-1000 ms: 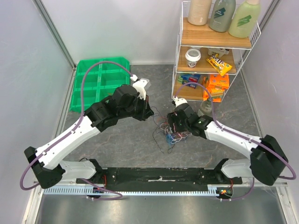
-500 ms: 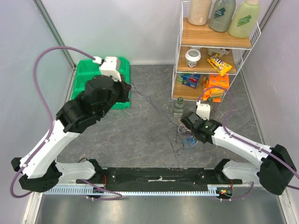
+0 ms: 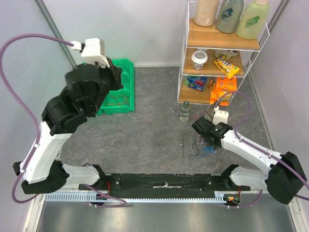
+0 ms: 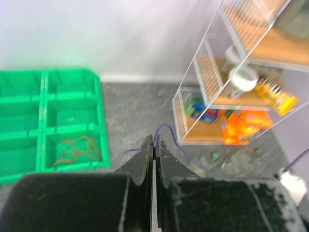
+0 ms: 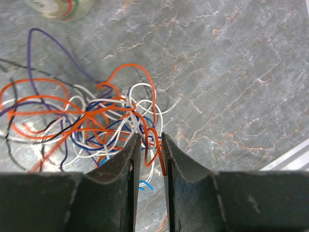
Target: Untangle the cables
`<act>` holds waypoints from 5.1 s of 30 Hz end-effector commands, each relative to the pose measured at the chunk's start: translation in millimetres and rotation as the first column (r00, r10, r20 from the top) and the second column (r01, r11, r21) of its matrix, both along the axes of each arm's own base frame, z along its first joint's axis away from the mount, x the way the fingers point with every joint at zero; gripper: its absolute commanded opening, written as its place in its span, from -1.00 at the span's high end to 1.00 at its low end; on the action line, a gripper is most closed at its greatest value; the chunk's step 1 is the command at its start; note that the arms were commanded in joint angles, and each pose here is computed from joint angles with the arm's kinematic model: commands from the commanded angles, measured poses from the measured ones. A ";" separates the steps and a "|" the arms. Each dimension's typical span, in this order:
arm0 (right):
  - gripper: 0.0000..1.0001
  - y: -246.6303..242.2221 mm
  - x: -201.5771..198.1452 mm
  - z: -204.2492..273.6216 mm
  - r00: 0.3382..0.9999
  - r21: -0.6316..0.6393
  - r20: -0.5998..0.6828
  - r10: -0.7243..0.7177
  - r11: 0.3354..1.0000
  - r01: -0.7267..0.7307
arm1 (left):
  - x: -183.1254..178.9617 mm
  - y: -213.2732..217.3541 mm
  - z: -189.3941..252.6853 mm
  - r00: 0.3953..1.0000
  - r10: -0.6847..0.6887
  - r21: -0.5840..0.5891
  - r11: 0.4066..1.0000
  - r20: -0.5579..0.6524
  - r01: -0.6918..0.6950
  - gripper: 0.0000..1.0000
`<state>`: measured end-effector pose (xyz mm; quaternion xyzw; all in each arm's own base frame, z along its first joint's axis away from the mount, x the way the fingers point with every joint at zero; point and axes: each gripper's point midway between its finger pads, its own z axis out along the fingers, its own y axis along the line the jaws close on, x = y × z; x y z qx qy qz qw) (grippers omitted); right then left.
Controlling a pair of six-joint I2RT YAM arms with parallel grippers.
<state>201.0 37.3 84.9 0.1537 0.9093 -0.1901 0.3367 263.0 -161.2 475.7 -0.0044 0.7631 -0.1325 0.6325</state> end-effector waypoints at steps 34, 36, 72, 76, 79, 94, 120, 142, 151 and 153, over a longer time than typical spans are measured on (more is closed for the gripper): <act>0.31 9.7 7.7 -5.6 0.998 0.116 0.044 0.055 0.991 -0.060 | -19.7 -37.7 -178.6 0.924 -0.133 0.093 0.980 -0.359 0.177 0.97; 0.31 9.2 7.4 -6.9 0.998 0.113 0.041 0.055 0.992 -0.059 | -26.2 -39.3 -206.3 0.896 -0.146 0.115 0.970 -0.419 0.212 0.97; 0.30 16.1 9.5 -20.0 0.995 0.116 -0.008 0.104 0.988 -0.102 | -27.6 -110.5 -399.1 0.435 -0.149 0.104 0.856 -0.888 0.506 -0.99; 0.30 15.1 10.1 -18.5 0.995 0.121 0.004 0.100 0.988 -0.099 | -13.0 -106.3 -427.9 0.456 -0.075 0.186 0.845 -0.887 0.502 -0.98; 0.30 14.8 10.0 -19.0 0.995 0.122 0.001 0.099 0.988 -0.098 | -1.6 -95.1 -436.8 0.470 0.038 0.291 0.829 -0.882 0.477 -0.98; 0.29 11.9 11.7 -22.3 0.996 0.118 -0.010 0.090 0.989 -0.089 | -36.4 -70.0 -453.5 0.415 0.095 0.289 0.852 -0.905 0.436 -0.38; 0.28 30.4 24.6 -23.9 0.978 0.148 -0.029 0.206 0.969 -0.200 | 115.2 67.5 -270.5 0.799 0.297 0.280 0.945 -0.523 -0.167 0.97; 0.23 61.5 31.0 -35.2 0.922 0.223 -0.074 0.379 0.908 -0.355 | 190.9 269.7 -361.2 0.402 0.554 0.208 0.739 -0.729 -0.640 0.97; 0.23 67.4 31.6 -41.4 0.912 0.238 -0.092 0.399 0.898 -0.369 | 198.3 273.5 -373.0 0.376 0.518 0.203 0.754 -0.768 -0.624 0.60; 0.23 67.7 32.0 -41.9 0.912 0.239 -0.090 0.399 0.898 -0.369 | 194.7 275.5 -364.7 0.379 0.531 0.214 0.751 -0.758 -0.624 0.39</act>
